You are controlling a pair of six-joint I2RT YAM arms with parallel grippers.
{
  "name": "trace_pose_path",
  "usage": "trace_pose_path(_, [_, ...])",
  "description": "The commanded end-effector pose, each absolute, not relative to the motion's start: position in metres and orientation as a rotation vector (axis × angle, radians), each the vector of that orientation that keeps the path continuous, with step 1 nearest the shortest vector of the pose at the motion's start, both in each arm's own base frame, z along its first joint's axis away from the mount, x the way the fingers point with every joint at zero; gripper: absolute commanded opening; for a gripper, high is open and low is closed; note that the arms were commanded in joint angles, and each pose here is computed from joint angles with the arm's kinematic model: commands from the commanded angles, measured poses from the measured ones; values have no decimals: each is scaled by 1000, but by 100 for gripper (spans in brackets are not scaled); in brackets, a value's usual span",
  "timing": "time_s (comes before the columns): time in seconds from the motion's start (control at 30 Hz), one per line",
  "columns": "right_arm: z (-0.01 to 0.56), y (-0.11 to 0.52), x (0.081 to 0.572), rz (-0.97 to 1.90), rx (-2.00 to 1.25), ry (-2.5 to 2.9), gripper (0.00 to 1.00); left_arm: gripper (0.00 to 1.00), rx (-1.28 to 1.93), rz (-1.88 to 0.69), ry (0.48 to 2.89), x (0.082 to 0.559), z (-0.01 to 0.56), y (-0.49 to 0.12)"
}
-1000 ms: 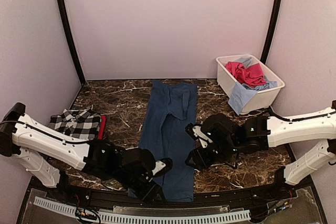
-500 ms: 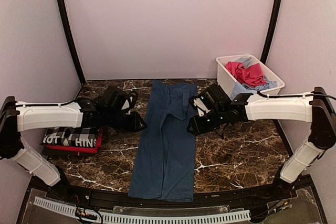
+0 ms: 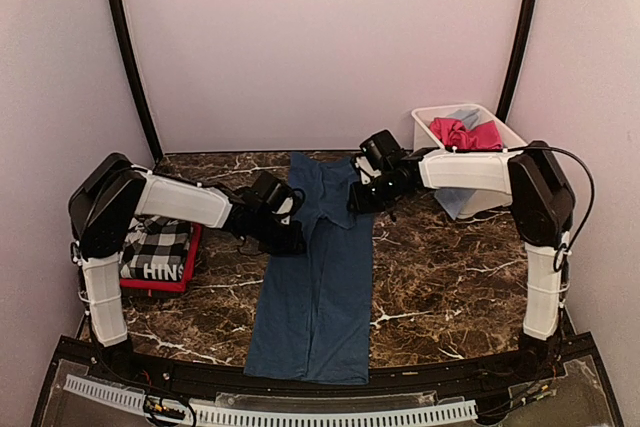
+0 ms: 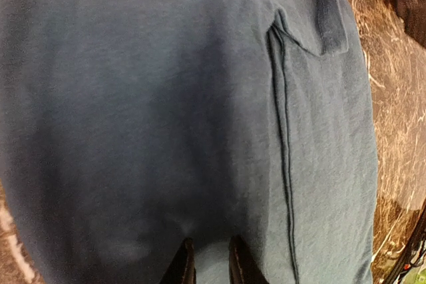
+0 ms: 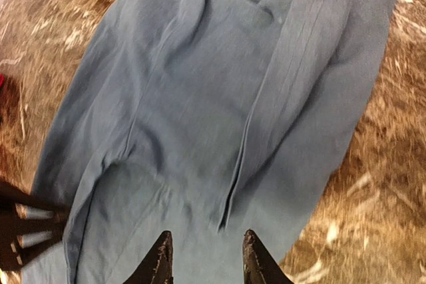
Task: Fold and stack the mixed laundry pile
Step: Adjust the rectangle-folded T-shirt at the center of the board.
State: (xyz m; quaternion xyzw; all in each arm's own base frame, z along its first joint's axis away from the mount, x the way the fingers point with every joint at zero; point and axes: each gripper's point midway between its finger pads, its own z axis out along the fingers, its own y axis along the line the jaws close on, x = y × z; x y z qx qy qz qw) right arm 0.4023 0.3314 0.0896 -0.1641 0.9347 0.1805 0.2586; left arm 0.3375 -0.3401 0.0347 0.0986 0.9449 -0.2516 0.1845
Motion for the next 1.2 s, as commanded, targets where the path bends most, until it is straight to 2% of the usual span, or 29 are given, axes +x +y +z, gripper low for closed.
trace_pose_path(0.0, [96, 342, 436, 520, -448, 2487, 33, 17, 457, -793, 2595, 333, 50, -377])
trace_pose_path(0.07, [92, 340, 449, 490, -431, 2487, 34, 18, 490, -794, 2626, 328, 36, -384])
trace_pose_path(0.23, [92, 316, 477, 419, -304, 2497, 43, 21, 545, -837, 2640, 319, 32, -392])
trace_pose_path(0.37, [93, 311, 490, 413, -278, 2496, 53, 26, 574, -846, 2620, 318, 42, -392])
trace_pose_path(0.6, [76, 321, 509, 394, -296, 2518, 62, 30, 516, -858, 2572, 328, 66, -383])
trace_pose_path(0.77, [66, 317, 524, 316, -276, 2522, 62, 32, 476, -850, 2552, 333, 74, -375])
trace_pose_path(0.83, [61, 311, 529, 285, -263, 2531, 56, 32, 464, -839, 2545, 335, 77, -371])
trace_pose_path(1.07, [64, 288, 534, 208, -212, 2518, 21, 33, 415, -815, 2530, 346, 85, -355])
trace_pose_path(1.13, [68, 283, 535, 205, -209, 2513, 4, 33, 407, -809, 2529, 349, 86, -351])
trace_pose_path(1.17, [70, 281, 535, 204, -207, 2508, 0, 33, 406, -808, 2524, 350, 88, -349])
